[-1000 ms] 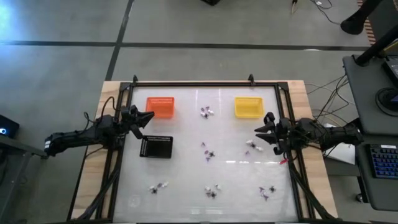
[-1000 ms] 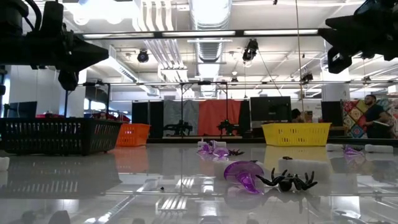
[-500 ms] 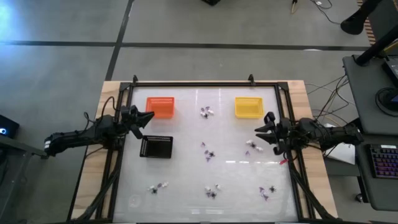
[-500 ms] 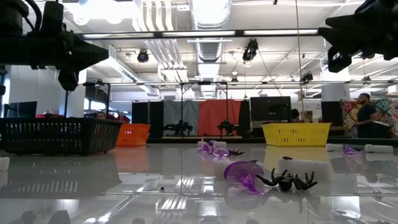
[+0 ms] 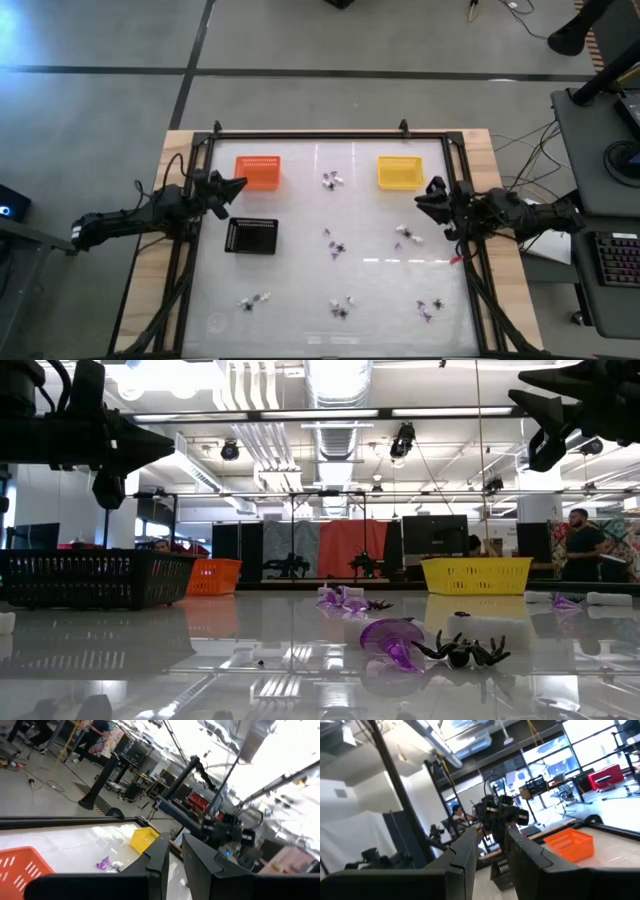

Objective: Sort Halloween decoration
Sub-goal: Put the white skeleton toy into the yellow bin

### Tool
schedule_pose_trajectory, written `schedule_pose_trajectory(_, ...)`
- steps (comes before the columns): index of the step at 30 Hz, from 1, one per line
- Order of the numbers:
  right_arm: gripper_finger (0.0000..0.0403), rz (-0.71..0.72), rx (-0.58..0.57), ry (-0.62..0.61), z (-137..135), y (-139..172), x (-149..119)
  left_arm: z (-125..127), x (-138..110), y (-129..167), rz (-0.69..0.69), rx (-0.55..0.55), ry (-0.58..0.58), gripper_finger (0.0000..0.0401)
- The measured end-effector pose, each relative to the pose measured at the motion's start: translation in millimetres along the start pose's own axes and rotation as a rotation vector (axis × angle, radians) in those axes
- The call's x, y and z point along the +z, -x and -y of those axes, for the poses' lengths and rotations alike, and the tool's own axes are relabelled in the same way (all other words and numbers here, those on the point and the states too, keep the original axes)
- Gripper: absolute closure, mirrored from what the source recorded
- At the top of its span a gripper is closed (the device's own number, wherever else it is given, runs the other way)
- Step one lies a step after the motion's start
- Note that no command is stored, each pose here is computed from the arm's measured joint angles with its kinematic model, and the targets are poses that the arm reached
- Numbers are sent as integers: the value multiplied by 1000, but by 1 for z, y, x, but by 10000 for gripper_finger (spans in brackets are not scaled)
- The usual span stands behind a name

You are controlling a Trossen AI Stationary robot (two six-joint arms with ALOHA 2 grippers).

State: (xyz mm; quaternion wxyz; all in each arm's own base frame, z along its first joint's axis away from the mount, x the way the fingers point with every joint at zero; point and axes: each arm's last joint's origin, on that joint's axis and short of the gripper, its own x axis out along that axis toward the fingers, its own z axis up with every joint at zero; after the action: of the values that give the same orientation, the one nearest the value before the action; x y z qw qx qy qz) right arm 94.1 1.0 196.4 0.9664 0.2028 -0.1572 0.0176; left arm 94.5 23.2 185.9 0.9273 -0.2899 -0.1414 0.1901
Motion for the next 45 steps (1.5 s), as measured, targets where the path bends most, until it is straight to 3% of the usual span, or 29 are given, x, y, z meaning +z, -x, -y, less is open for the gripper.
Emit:
schedule_pose_trajectory(6,312,54,-61,-2,1,0,3,2,2,0,25,-16,12,365)
schedule_pose_trajectory(13,312,86,-49,-5,0,0,6,6,9,1,91,-64,29,365)
schedule_pose_trajectory(22,312,82,-55,124,0,0,6,2,1,-1,-5,-31,-1,365)
schedule_pose_trajectory(29,312,153,-114,7,0,1,13,8,9,-3,4,-33,1,365)
schedule_pose_trajectory(33,312,164,-122,42,-8,-1,31,18,23,-5,-27,-24,-49,365)
schedule_pose_trajectory(40,312,59,-189,174,-22,-9,66,37,48,-9,-127,32,-163,365)
schedule_pose_trajectory(45,312,-92,-377,212,-26,-15,84,49,66,-9,-173,55,-207,365)
